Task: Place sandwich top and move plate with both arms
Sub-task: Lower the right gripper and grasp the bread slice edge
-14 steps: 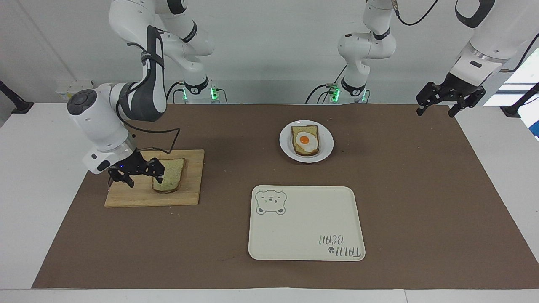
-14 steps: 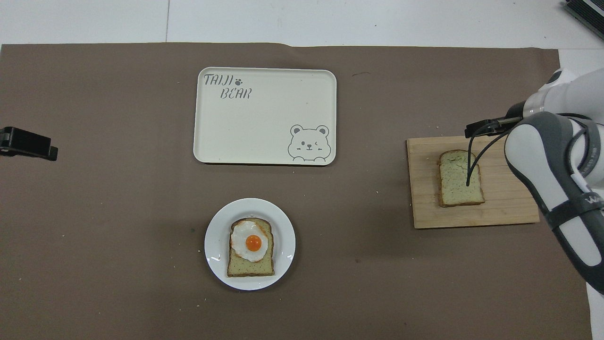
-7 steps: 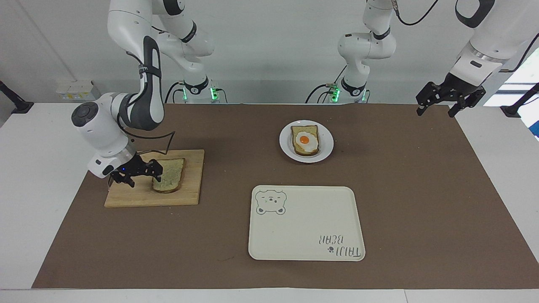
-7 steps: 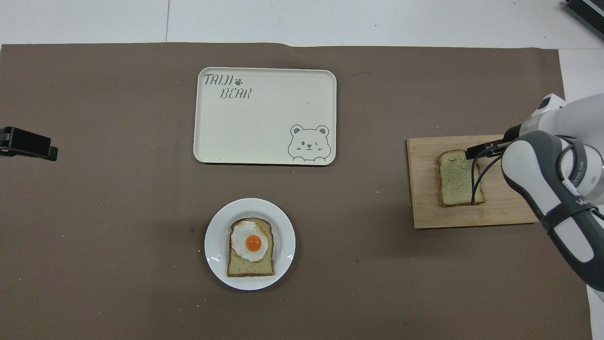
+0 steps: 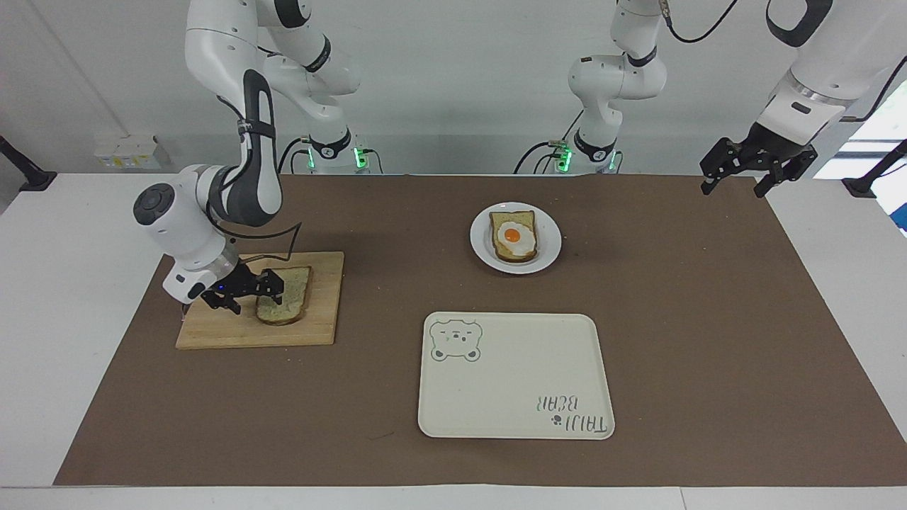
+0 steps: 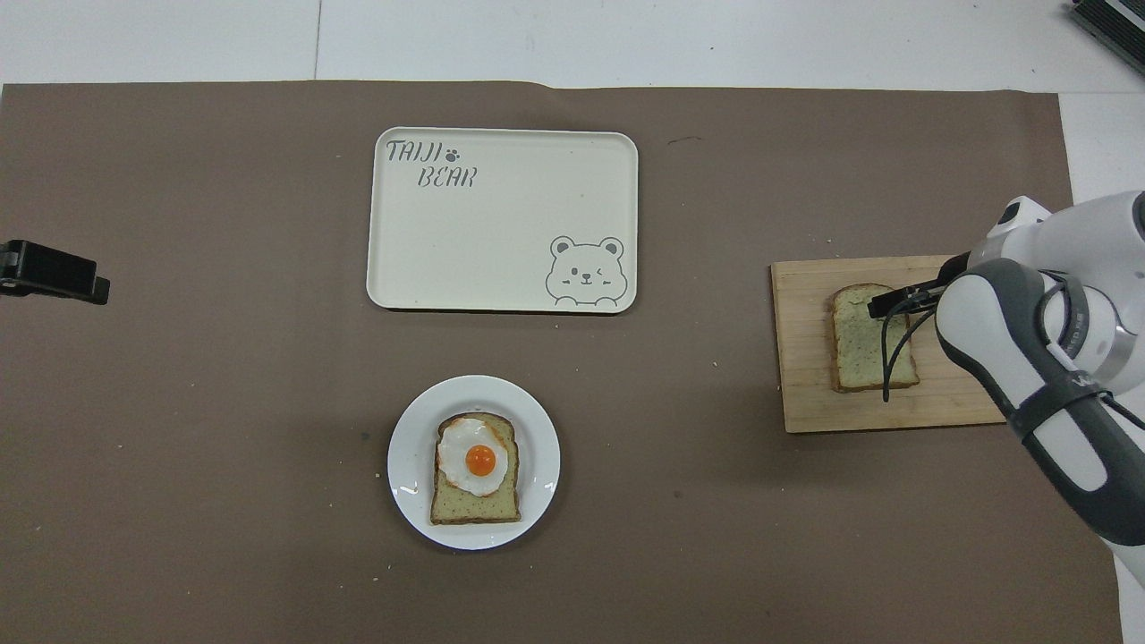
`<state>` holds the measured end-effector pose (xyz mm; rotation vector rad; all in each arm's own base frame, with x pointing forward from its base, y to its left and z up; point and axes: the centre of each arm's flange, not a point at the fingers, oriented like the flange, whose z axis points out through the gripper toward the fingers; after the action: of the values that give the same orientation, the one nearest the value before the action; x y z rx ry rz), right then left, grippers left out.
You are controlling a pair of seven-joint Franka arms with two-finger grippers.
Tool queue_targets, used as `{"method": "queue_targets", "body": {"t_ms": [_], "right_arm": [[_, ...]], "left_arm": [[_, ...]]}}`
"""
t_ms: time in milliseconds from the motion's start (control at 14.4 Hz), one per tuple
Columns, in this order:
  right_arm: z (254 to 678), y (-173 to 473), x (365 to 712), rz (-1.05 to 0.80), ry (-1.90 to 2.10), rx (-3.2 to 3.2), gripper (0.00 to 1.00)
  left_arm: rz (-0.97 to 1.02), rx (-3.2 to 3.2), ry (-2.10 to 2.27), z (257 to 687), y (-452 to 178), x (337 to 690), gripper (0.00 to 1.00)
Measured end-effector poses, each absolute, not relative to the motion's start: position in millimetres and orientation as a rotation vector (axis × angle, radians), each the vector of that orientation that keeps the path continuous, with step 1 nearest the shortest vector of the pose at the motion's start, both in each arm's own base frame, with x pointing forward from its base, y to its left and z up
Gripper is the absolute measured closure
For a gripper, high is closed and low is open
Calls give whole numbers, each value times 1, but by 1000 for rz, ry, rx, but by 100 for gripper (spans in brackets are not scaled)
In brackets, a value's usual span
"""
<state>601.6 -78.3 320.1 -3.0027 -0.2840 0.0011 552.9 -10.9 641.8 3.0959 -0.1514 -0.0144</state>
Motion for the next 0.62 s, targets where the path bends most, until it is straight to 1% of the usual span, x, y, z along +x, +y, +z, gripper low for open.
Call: {"method": "queue_targets", "body": {"t_ms": [69, 139, 208, 347, 416, 485, 624], "right_arm": [[320, -78, 602, 2, -285, -3002, 14], [319, -78, 601, 3, -286, -3002, 25], [319, -78, 601, 4, -286, -3002, 39], [319, -77, 601, 4, -277, -3001, 59], [319, -78, 602, 2, -268, -3002, 71], [320, -79, 602, -1, -258, -3004, 79], [320, -80, 602, -2, -254, -3005, 91]], "left_arm": [[-14, 3096, -151, 642, -11, 553, 0], [-14, 3096, -151, 642, -11, 553, 0], [-14, 3096, -151, 642, -11, 553, 0], [-14, 3096, -151, 642, -11, 553, 0], [-14, 3096, -151, 642, -11, 553, 0], [-14, 3096, -151, 642, -11, 553, 0], [-14, 3096, -151, 642, -11, 553, 0]]}}
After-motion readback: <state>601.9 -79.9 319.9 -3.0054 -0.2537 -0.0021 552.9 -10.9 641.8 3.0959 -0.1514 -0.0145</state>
